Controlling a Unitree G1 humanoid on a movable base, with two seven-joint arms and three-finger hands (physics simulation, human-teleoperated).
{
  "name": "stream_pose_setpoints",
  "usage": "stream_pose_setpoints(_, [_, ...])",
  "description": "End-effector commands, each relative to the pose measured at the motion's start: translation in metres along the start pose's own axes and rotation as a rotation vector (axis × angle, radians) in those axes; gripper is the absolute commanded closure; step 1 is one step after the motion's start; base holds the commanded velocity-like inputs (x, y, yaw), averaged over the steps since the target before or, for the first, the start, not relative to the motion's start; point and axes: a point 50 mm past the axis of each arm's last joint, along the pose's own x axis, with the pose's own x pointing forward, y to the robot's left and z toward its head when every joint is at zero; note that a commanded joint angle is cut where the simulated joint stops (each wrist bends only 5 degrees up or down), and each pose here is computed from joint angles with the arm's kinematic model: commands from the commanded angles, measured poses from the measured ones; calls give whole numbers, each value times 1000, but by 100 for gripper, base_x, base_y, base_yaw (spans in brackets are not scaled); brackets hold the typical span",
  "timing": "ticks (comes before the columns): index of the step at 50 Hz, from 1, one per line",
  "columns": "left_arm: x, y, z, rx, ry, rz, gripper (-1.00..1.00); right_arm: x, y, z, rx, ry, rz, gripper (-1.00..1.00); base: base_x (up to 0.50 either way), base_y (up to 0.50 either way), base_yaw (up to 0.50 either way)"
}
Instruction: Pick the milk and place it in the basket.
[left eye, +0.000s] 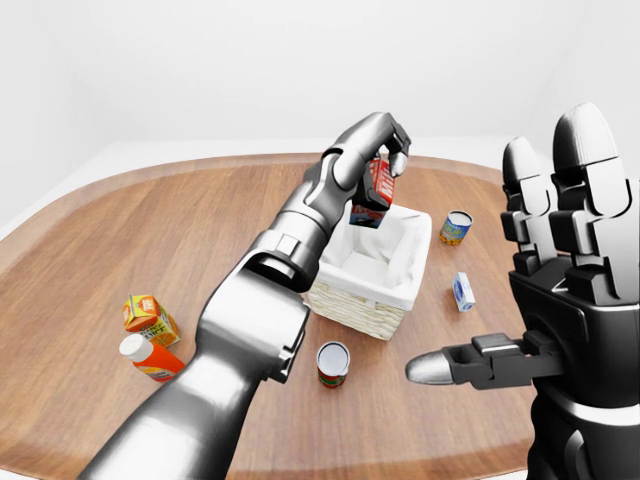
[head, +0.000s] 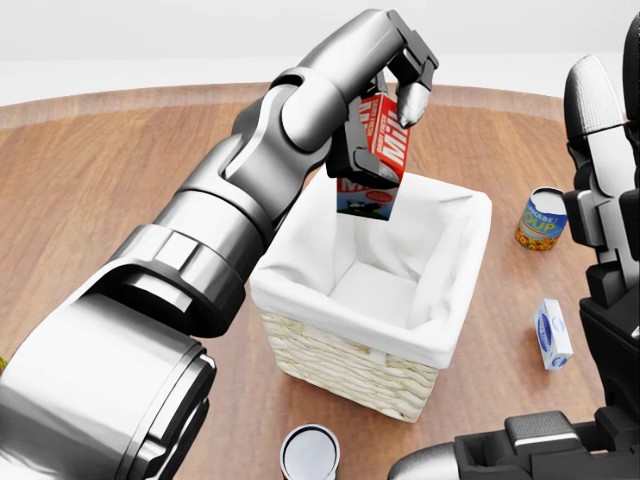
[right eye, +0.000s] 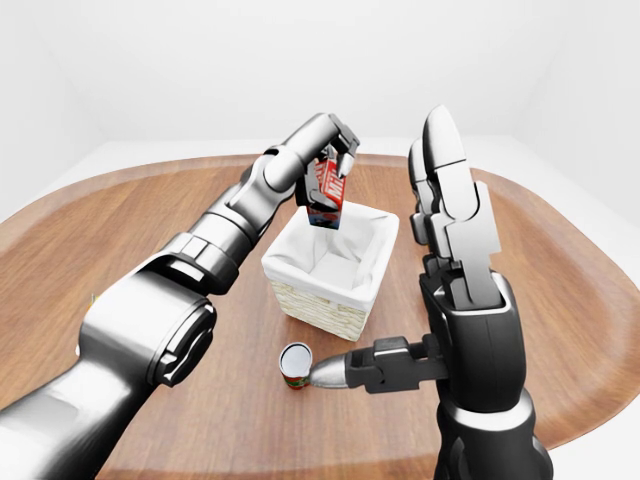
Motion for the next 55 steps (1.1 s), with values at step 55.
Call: stream_pose_setpoints(55, [-5,-11,-29,-26,82,46,100,-3,-2,-1,24,6,1,-100,0,0,0])
